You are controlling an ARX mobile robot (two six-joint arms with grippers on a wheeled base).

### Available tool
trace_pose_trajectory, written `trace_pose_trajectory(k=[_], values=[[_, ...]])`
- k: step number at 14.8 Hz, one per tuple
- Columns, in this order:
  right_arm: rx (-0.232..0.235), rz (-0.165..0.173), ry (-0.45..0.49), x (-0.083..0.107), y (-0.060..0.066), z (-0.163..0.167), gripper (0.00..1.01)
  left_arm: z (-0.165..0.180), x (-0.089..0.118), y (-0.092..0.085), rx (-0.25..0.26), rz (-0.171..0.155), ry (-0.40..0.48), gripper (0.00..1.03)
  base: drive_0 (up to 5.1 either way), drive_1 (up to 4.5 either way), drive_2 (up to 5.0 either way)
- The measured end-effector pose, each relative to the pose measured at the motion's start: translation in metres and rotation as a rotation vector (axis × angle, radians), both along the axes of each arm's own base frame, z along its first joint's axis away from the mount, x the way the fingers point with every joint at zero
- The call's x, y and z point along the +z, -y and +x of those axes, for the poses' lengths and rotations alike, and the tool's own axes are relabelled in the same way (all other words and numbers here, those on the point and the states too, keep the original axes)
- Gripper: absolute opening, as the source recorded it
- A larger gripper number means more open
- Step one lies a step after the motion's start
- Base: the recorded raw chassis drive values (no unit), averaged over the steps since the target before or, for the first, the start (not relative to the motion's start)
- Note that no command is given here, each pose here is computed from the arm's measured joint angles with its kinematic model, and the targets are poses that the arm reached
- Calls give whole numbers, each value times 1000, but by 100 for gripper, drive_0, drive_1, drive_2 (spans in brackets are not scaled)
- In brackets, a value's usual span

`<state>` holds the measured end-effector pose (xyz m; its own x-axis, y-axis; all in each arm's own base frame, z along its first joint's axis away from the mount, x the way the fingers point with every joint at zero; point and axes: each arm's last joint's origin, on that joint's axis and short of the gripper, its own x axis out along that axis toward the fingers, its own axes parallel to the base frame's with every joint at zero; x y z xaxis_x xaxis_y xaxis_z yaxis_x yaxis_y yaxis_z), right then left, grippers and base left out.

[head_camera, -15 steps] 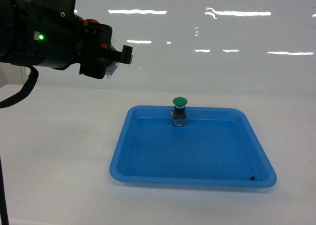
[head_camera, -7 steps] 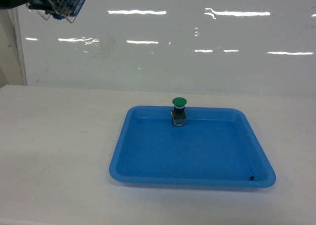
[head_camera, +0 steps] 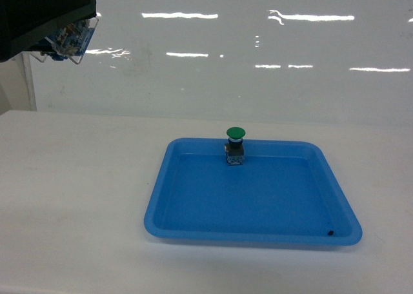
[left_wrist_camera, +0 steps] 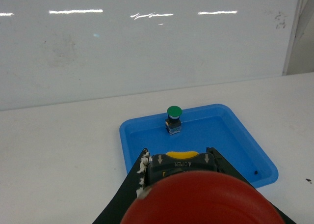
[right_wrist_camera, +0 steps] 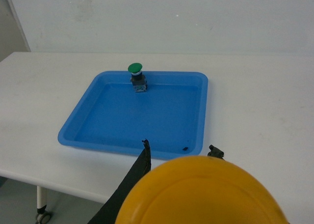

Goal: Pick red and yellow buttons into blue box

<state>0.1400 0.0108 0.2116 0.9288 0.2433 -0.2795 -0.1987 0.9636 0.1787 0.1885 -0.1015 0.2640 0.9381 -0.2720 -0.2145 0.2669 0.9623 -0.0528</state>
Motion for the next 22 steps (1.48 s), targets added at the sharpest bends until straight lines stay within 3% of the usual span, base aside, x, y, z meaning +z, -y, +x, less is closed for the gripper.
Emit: trace_pose_trajectory(k=[4, 9, 14, 22], values=[[48, -22, -13, -6, -5, -7, 27, -3, -5, 0, 20, -9, -19, 27, 0, 0, 0], [47, -36, -12, -7, -4, -6, 27, -3, -5, 0, 20, -7, -22, 27, 0, 0, 0], [48, -36, -15, -7, -4, -6, 27, -3, -6, 0, 22, -6, -23, 27, 67, -435, 370], [51, -35, -12, -7, -4, -7, 27, -3, -6, 0, 22, -7, -21, 27, 442, -419, -12]])
